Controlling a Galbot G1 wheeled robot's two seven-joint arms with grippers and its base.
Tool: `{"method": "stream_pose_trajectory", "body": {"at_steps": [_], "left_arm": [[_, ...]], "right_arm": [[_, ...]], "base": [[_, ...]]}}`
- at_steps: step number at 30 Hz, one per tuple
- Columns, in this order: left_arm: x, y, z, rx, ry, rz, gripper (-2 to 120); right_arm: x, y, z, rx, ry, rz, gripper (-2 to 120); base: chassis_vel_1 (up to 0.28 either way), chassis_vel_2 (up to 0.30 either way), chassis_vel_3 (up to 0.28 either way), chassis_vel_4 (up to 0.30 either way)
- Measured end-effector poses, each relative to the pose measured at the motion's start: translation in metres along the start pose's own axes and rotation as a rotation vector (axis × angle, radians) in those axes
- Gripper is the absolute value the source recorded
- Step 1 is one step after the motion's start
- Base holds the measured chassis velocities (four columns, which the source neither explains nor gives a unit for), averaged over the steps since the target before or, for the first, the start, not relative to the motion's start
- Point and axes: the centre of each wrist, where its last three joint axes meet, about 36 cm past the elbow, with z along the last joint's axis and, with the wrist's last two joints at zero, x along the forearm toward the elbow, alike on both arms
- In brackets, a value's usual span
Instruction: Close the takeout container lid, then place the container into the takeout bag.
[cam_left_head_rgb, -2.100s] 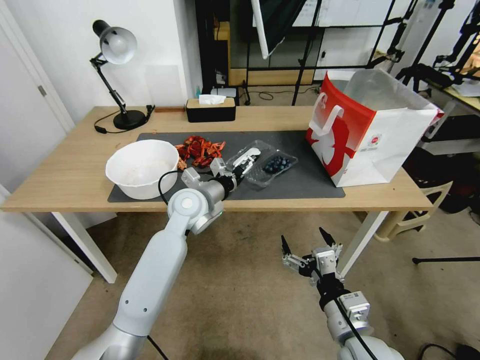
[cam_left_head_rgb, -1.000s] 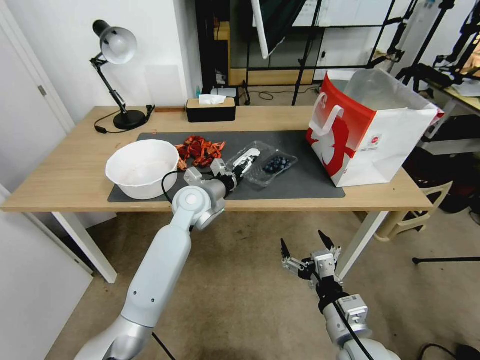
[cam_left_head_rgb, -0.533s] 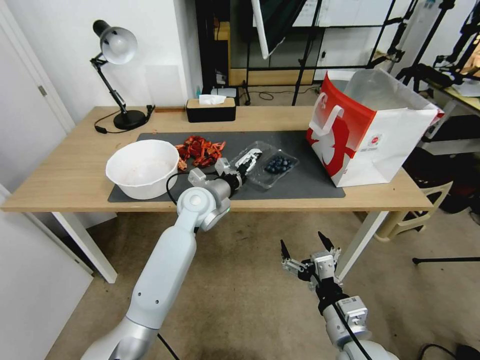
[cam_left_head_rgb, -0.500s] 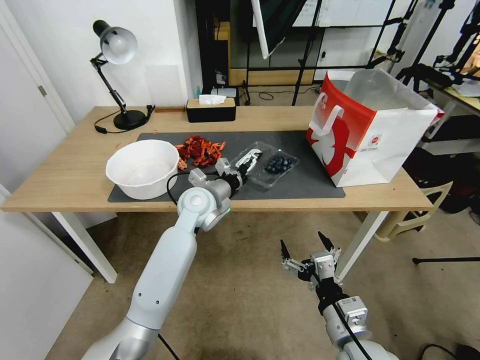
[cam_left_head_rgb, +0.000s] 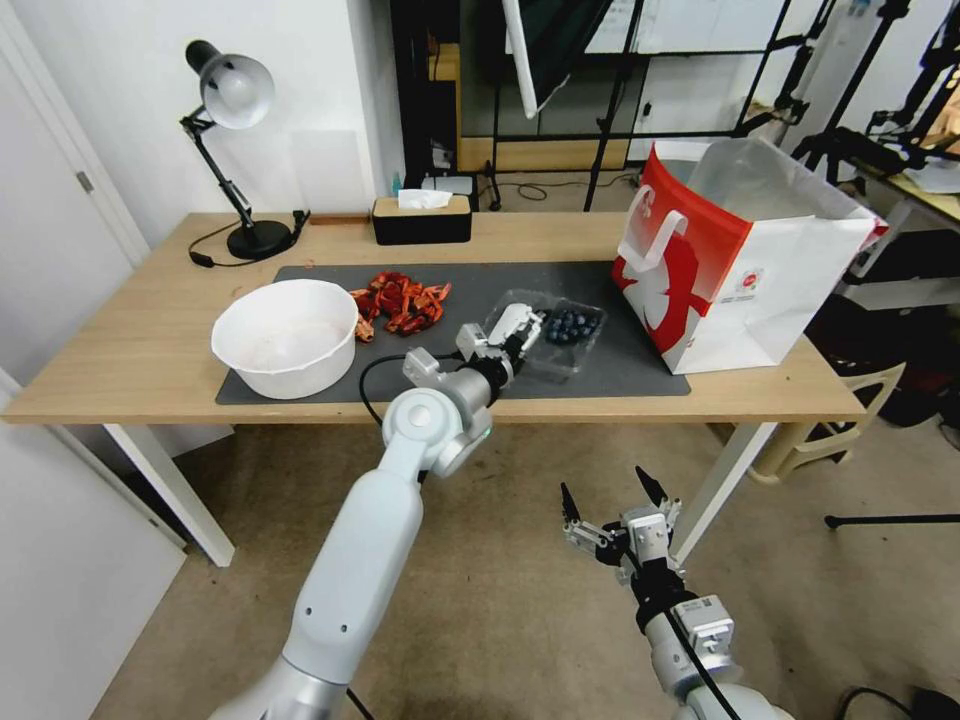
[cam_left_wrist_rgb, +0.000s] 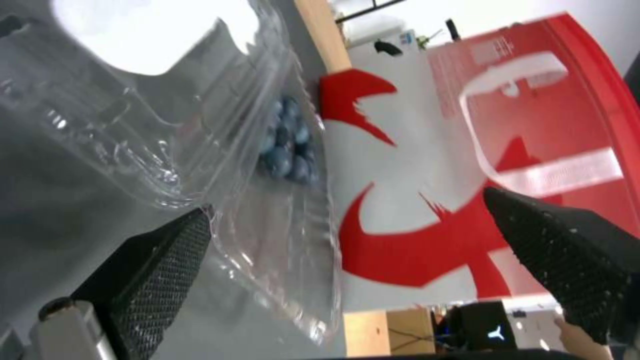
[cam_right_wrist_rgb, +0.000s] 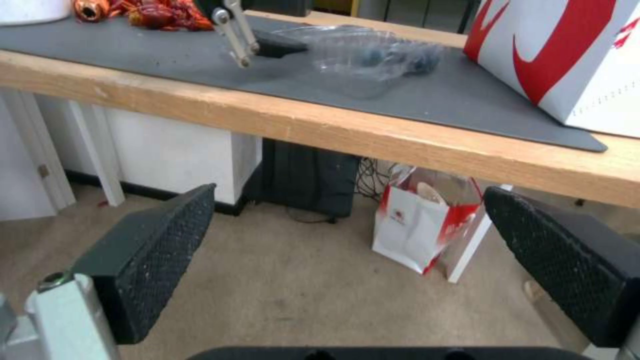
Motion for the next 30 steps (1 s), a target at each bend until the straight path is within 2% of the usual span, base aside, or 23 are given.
{"method": "stream_pose_trajectory", "body": {"at_steps": [2, 6, 7, 10, 17, 30], "left_arm": [[0.000, -0.001, 0.005, -0.002, 0.004, 0.004, 100], [-0.003, -0.013, 0.038, -0.023, 0.042, 0.037, 100], [-0.003, -0.013, 0.038, -0.023, 0.042, 0.037, 100], [-0.006, -0.016, 0.056, -0.049, 0.062, 0.038, 100], [-0.011, -0.008, 0.068, -0.072, 0.051, 0.009, 100], [0.003, -0.013, 0.070, -0.052, 0.036, 0.035, 100]], "right_arm": [[0.000, 0.000, 0.000, 0.000, 0.001, 0.000, 100], [0.000, 0.000, 0.001, 0.000, 0.000, 0.000, 100], [0.000, 0.000, 0.001, 0.000, 0.000, 0.000, 100], [0.001, -0.001, 0.002, 0.001, 0.001, 0.002, 100], [0.004, -0.001, 0.002, 0.001, -0.002, 0.004, 100], [0.003, 0.001, 0.002, -0.003, -0.008, -0.001, 100]], "base": [[0.000, 0.000, 0.000, 0.000], [0.000, 0.000, 0.000, 0.000], [0.000, 0.000, 0.000, 0.000], [0.000, 0.000, 0.000, 0.000], [0.000, 0.000, 0.000, 0.000], [0.000, 0.000, 0.000, 0.000]]}}
